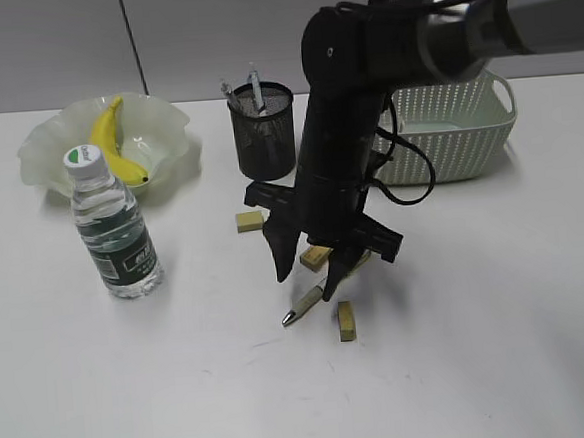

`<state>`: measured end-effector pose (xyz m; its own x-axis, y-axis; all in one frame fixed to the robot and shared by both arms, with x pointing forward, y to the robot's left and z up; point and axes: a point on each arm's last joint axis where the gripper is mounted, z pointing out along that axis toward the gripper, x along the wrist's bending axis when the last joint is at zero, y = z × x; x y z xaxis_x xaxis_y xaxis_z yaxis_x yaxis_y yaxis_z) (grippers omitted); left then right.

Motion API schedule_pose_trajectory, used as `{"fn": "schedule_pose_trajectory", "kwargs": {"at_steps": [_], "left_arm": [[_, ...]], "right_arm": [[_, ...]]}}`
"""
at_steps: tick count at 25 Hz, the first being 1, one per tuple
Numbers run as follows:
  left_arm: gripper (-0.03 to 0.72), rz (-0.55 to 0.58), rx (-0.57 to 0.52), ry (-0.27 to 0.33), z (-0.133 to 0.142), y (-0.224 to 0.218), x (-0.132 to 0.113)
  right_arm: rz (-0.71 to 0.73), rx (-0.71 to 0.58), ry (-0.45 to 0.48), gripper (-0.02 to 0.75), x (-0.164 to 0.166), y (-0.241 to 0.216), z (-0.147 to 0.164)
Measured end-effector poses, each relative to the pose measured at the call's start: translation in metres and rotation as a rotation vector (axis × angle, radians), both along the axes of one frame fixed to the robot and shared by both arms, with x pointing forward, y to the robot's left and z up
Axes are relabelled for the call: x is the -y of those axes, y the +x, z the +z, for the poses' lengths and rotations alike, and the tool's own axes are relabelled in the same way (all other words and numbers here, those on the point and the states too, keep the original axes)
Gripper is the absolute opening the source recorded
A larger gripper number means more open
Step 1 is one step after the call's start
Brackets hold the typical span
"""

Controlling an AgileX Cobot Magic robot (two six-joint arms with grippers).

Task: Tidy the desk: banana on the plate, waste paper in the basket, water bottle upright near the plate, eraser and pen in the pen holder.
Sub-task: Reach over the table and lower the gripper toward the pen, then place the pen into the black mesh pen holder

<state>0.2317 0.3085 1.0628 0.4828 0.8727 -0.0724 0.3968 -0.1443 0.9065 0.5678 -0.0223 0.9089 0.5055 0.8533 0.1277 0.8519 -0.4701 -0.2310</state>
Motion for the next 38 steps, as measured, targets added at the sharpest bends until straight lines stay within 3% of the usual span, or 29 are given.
{"fn": "schedule_pose_trajectory", "kwargs": {"at_steps": [11, 14, 18, 22, 25, 32, 35, 38], "left_arm": [[0.339, 0.0, 0.0, 0.0, 0.0, 0.0, 0.0], [0.339, 0.0, 0.0, 0.0, 0.0, 0.0, 0.0], [0.339, 0.0, 0.0, 0.0, 0.0, 0.0, 0.0], [0.339, 0.0, 0.0, 0.0, 0.0, 0.0, 0.0], [0.339, 0.0, 0.0, 0.0, 0.0, 0.0, 0.0], [0.339, 0.0, 0.0, 0.0, 0.0, 0.0, 0.0], [0.339, 0.0, 0.0, 0.0, 0.0, 0.0, 0.0], [0.339, 0.0, 0.0, 0.0, 0.0, 0.0, 0.0]], "right_arm": [[-0.027, -0.005, -0.005, 0.41, -0.004, 0.005, -0.034], [-0.037, -0.028, -0.002, 0.335, -0.005, 0.005, -0.039], [-0.034, -0.042, -0.005, 0.094, -0.005, 0.004, -0.038], [0.01, -0.003, -0.038, 0.096, -0.005, 0.011, -0.029], [0.047, 0.053, -0.053, 0.096, -0.004, 0.017, -0.006], [0.102, 0.384, -0.103, 0.096, 0.008, 0.033, 0.079], [0.226, 0.617, -0.143, 0.096, 0.014, 0.044, 0.112], [0.397, 0.827, -0.113, 0.096, 0.008, 0.054, 0.129]]}}
